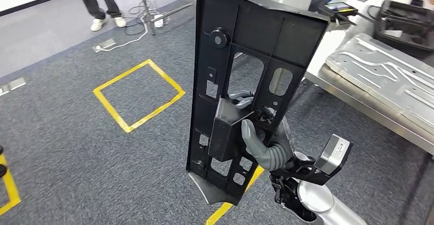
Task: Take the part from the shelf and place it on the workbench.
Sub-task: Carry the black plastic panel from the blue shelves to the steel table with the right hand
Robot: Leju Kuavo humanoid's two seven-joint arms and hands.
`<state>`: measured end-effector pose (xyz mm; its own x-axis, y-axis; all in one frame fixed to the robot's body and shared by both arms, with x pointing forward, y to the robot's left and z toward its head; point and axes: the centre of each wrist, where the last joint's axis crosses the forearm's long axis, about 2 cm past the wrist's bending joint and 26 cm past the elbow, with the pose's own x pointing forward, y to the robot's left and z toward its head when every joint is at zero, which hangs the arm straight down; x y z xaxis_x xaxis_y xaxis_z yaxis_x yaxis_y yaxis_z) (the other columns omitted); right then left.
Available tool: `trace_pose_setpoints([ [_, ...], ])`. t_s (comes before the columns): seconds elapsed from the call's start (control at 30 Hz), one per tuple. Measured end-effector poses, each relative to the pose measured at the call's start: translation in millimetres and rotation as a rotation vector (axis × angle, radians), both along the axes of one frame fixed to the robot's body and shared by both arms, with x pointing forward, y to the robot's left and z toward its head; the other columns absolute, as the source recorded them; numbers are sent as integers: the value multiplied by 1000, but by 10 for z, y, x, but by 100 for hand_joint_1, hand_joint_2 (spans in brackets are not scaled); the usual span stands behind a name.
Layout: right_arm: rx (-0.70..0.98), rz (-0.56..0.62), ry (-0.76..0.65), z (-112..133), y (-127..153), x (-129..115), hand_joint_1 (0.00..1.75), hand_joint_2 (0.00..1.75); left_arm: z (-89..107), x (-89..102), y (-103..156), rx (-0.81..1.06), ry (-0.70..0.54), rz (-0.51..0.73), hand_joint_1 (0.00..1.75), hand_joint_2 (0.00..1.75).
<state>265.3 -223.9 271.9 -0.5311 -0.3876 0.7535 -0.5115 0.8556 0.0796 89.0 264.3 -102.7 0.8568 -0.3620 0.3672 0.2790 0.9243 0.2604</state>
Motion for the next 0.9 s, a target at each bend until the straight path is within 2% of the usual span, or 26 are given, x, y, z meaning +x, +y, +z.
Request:
trace_pose_setpoints([
  [0.9,-5,-13,-12,54,-50,20,175,175,-3,-34,-67,-10,24,7,0,175],
])
